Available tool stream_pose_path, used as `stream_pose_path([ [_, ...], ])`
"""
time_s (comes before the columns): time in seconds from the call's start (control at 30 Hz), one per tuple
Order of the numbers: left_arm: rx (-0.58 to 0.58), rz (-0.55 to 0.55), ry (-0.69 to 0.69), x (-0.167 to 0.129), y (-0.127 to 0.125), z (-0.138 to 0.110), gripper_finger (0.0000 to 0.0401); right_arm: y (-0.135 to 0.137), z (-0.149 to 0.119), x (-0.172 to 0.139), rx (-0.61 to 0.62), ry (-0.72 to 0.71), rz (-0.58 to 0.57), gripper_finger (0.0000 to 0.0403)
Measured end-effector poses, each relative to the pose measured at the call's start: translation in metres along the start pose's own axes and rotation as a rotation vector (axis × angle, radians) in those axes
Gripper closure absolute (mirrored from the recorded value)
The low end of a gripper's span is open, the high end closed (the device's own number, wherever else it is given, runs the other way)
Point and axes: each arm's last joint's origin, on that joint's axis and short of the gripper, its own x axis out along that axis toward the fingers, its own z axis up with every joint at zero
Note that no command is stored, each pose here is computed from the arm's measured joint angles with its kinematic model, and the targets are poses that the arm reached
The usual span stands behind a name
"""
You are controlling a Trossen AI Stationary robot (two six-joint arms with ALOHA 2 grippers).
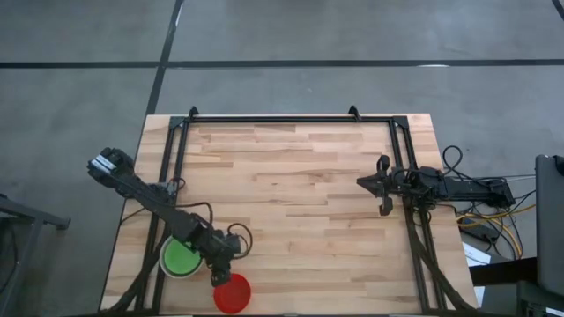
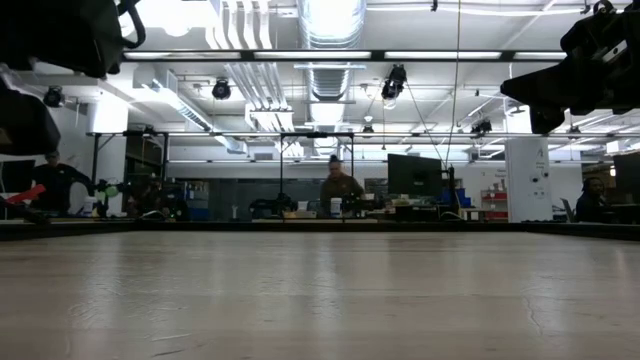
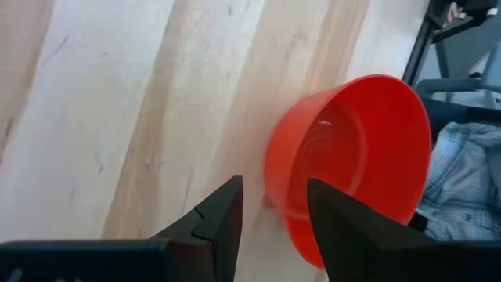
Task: Nest bowls inside each other
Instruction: Stack the red bowl on the green bowl
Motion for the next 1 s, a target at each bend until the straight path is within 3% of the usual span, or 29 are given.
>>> stream_pose_path([
  [1.0,-0.019,-0.025,0.026,0.018,-0.008,-0.009,0.0254,0.000,0.000,0.000,0.000,0.000,0.000,0.0369],
])
